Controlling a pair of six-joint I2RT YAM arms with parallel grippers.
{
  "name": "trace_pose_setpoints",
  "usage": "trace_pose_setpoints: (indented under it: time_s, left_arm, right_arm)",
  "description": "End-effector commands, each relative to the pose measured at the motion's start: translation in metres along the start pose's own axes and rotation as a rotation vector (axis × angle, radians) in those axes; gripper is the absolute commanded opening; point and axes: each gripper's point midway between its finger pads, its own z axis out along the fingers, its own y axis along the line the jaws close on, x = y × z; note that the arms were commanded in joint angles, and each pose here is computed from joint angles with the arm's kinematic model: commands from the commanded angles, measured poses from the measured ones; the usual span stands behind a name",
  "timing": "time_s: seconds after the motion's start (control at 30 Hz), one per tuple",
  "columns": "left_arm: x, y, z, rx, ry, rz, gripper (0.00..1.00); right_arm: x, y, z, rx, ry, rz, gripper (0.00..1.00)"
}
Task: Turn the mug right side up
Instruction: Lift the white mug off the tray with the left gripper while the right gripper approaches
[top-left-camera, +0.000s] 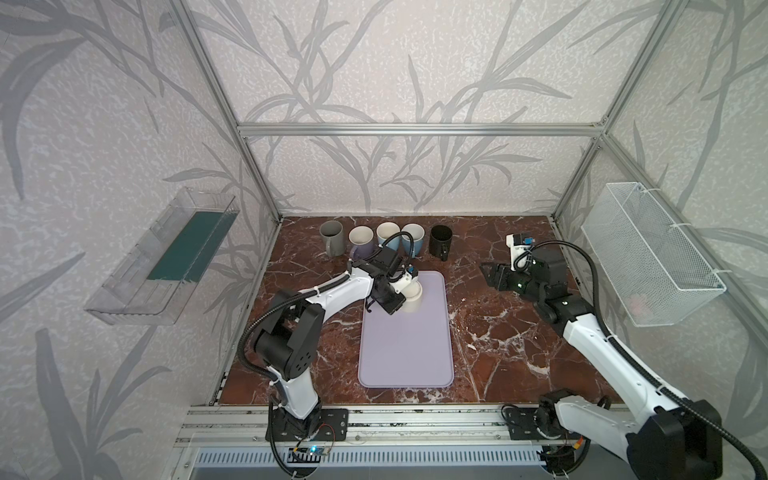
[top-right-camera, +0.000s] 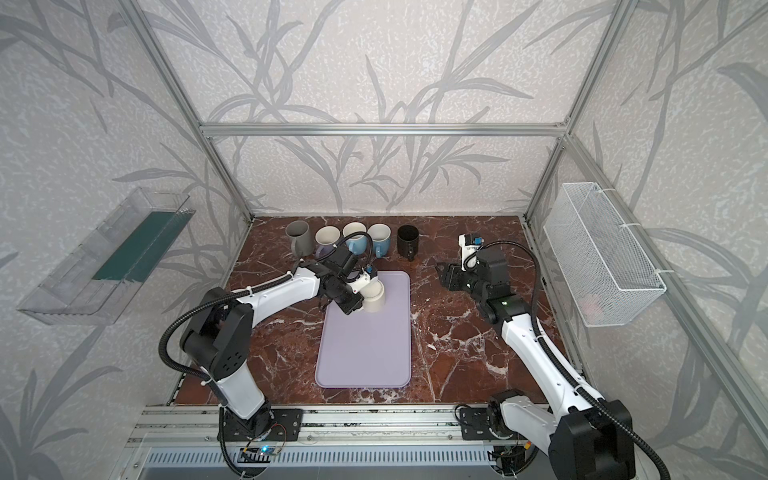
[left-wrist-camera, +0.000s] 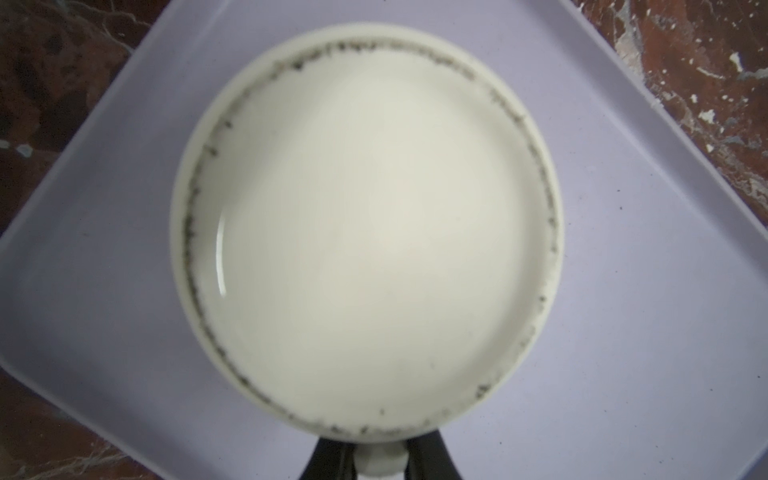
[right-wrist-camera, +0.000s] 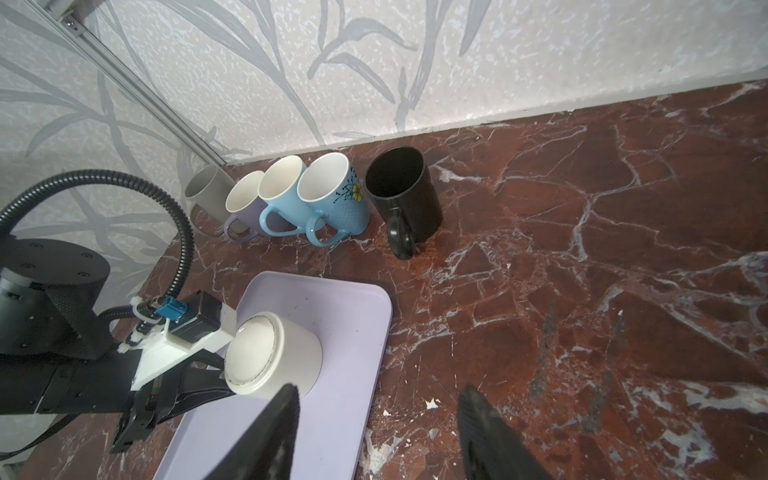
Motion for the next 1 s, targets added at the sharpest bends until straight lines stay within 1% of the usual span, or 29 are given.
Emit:
trace_pose_setpoints:
  time_s: [0.0, 0.1, 0.27, 0.5, 0.77, 0.8, 0.97]
  left_arm:
    - [-0.014, 0.002, -0.017, -0.034, -0.082, -0.036, 0.0]
    - [-0.02, 0.004, -0.024, -0.051, -0.129, -0.074, 0.0]
    - [-0.032, -0.004, -0.036, -0.009, -0.203, -0.146, 0.0]
    - [-0.044, -0.012, -0.049, 0.046, -0.285, -0.254, 0.0]
    - [-0.058, -0.02, -0.066, 0.112, -0.423, -0.326, 0.0]
    - [-0.06, -0.022, -0.069, 0.119, -0.442, -0.332, 0.0]
    - [-0.072, -0.022, -0.093, 0.137, -0.598, -0.366, 0.0]
  right_arm:
    - [-0.001, 0.007, 0.0, -0.051, -0.014, 0.014, 0.61]
    - [0.006, 0.011, 0.002, -0.08, 0.002, 0.026, 0.61]
    - [0.021, 0.021, 0.01, -0.112, 0.038, 0.029, 0.61]
    - [0.045, 0.041, 0.021, -0.201, 0.08, 0.085, 0.6]
    - [0.078, 0.068, 0.031, -0.343, 0.14, 0.202, 0.58]
    - [0.082, 0.071, 0.031, -0.36, 0.149, 0.237, 0.58]
    - [0.09, 0.086, 0.033, -0.444, 0.156, 0.31, 0.58]
